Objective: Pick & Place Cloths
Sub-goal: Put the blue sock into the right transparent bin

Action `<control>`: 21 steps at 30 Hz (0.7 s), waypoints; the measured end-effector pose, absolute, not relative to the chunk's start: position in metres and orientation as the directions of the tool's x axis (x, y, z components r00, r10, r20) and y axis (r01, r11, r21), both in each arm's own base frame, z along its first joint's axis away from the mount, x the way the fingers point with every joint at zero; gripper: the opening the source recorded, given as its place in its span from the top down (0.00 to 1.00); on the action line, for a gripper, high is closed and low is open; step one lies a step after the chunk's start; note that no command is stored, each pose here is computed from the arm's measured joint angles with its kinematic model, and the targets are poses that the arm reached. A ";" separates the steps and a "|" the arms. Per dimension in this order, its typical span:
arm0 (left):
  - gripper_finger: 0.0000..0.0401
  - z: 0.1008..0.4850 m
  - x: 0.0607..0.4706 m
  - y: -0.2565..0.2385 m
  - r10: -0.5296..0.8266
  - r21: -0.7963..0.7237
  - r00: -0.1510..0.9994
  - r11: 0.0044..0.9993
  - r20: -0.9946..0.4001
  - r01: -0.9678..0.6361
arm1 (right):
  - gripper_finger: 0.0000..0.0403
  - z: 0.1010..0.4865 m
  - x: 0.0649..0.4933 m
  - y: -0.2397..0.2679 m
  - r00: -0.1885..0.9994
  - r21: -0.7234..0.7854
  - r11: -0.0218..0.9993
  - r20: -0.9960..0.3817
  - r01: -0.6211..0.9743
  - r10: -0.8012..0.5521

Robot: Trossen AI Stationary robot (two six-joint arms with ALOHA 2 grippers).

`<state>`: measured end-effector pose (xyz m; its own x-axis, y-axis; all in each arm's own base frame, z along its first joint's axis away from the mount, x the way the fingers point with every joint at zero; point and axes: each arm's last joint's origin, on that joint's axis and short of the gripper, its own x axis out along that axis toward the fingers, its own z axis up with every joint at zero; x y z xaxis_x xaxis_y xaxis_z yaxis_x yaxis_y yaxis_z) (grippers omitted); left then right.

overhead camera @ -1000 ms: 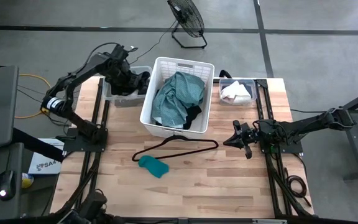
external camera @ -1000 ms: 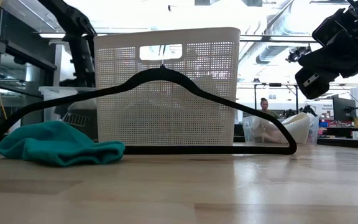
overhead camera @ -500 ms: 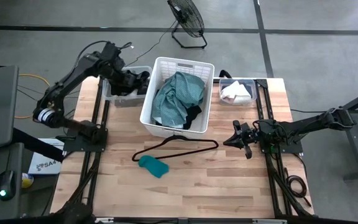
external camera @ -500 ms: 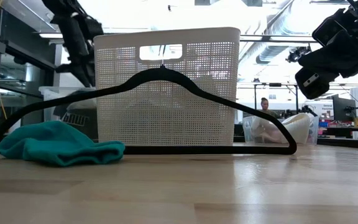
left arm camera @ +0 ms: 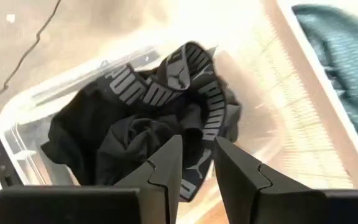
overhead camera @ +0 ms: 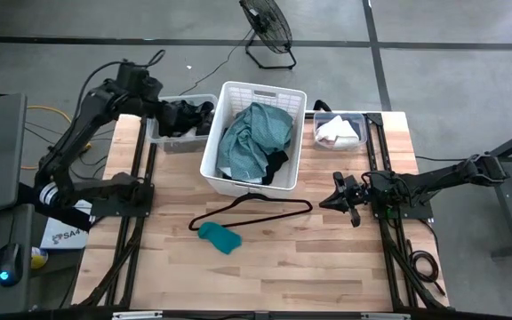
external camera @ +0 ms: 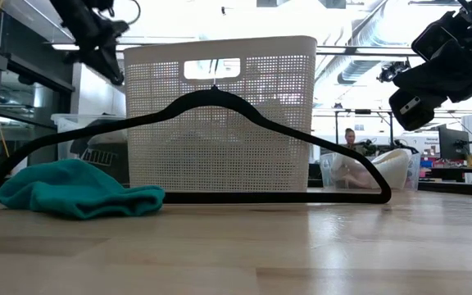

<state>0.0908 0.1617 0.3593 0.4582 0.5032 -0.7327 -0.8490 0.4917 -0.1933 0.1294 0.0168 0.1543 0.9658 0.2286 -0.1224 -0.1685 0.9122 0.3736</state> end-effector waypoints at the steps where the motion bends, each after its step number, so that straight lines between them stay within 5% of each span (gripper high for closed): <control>1: 0.77 0.362 0.089 0.158 0.510 -0.196 0.471 0.501 -0.720 -0.843 | 0.99 0.154 0.129 0.017 0.966 0.373 0.912 -0.122 -0.168 0.228; 10: 0.77 0.382 0.085 0.117 0.461 -0.253 0.649 0.662 -0.605 -0.706 | 0.99 0.154 0.129 0.017 0.966 0.373 0.912 -0.122 -0.169 0.229; 21: 0.77 0.385 0.122 0.065 0.201 -0.256 0.775 0.869 -0.599 -0.424 | 0.99 0.154 0.129 0.017 0.966 0.374 0.912 -0.122 -0.169 0.229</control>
